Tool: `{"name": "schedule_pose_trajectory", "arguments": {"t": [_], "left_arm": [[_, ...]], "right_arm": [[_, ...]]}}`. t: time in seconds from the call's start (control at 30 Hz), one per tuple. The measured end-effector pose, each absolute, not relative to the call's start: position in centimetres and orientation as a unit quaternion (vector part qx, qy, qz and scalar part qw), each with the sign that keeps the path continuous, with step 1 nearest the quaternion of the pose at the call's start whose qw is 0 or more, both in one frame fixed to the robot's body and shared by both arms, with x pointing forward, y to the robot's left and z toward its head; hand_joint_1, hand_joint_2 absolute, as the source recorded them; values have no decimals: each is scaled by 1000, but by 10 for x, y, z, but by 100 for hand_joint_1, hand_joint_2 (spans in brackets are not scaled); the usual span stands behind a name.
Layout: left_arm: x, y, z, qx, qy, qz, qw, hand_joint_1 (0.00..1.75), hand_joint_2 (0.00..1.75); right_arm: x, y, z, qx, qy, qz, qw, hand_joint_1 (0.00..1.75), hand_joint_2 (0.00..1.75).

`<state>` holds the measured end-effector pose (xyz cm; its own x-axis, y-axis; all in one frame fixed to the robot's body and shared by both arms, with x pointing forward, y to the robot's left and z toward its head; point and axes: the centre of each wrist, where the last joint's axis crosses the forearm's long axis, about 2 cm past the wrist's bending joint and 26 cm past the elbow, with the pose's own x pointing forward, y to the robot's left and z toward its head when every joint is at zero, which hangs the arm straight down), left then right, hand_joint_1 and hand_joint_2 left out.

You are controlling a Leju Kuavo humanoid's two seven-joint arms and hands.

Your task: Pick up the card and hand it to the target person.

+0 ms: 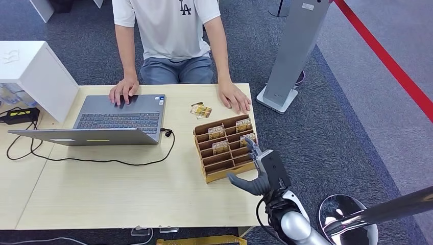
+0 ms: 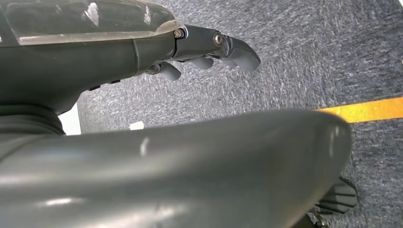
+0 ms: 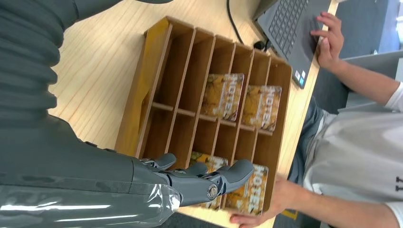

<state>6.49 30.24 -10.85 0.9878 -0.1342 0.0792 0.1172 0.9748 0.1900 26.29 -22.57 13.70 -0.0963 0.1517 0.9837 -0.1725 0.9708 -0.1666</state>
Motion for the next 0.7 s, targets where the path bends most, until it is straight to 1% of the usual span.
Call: {"name": "schedule_pose_trajectory", "arguments": {"t": [0.3, 0.7], "left_arm": [[65, 303, -108, 103, -43, -55, 992, 0, 0], [65, 303, -108, 113, -44, -59, 991, 0, 0]], "right_arm": [[263, -245, 137, -12, -727, 101, 678, 0, 175], [265, -253, 137, -14, -725, 96, 682, 0, 175]]}}
